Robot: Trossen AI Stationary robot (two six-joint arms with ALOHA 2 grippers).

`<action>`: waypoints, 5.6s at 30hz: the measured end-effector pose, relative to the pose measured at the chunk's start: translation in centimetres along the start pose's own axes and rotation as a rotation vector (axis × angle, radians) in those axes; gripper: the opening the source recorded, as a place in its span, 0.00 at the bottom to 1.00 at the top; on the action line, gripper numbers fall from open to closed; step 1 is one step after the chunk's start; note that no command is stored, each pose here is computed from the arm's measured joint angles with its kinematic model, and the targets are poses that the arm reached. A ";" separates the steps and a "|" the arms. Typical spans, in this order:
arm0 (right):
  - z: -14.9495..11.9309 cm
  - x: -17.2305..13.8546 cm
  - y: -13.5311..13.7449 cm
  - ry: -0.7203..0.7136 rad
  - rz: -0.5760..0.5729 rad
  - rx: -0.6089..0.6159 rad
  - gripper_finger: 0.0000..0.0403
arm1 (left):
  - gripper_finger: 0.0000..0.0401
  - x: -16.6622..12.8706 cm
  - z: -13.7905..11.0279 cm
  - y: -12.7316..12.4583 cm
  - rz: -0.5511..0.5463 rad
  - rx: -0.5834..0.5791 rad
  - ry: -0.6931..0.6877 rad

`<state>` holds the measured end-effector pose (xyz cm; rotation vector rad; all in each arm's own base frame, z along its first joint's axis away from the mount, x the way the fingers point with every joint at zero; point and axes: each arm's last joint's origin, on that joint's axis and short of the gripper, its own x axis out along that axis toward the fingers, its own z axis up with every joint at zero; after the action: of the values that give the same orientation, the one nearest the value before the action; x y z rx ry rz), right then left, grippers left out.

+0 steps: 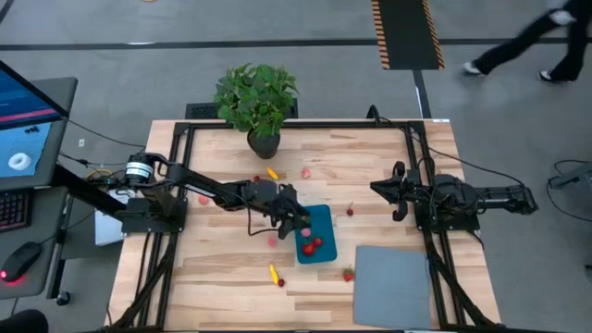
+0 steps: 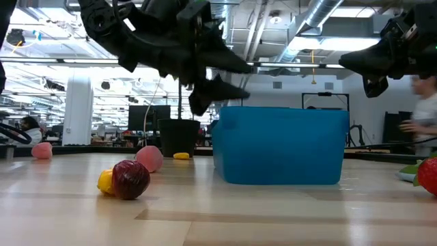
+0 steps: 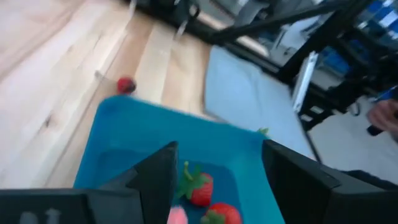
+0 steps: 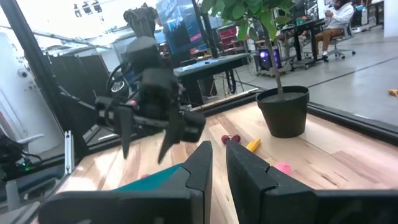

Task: Pick and placing Produce into tupperware
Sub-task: Put the strawberry into the blue bin

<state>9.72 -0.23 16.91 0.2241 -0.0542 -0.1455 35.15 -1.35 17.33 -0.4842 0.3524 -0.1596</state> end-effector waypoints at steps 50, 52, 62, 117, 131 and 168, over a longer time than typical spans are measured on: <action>0.0 0.0 0.1 0.003 0.007 0.016 0.17 | 0.45 -33.7 4.3 -9.6 0.175 0.496 -0.441; 0.0 0.0 0.1 0.003 0.007 0.004 0.17 | 0.45 -33.5 3.0 -8.8 0.198 0.487 -0.454; 0.0 0.0 0.1 0.003 0.008 -0.053 0.17 | 0.45 -30.5 -2.7 -5.2 0.189 0.396 -0.518; -2.8 4.3 8.2 0.575 0.401 -0.143 0.17 | 0.45 -23.7 -9.2 -0.8 0.128 0.242 -0.430; -6.0 9.2 11.7 0.934 0.459 -0.455 0.37 | 0.45 -23.7 -9.2 -0.8 0.117 0.201 -0.431; -7.1 10.3 13.7 1.019 0.594 -0.394 0.32 | 0.45 -23.7 -9.2 -0.8 0.113 0.199 -0.427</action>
<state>22.32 13.01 13.51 -0.1360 0.9093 0.5568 9.72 -0.48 17.02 -0.2899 -0.0550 0.0211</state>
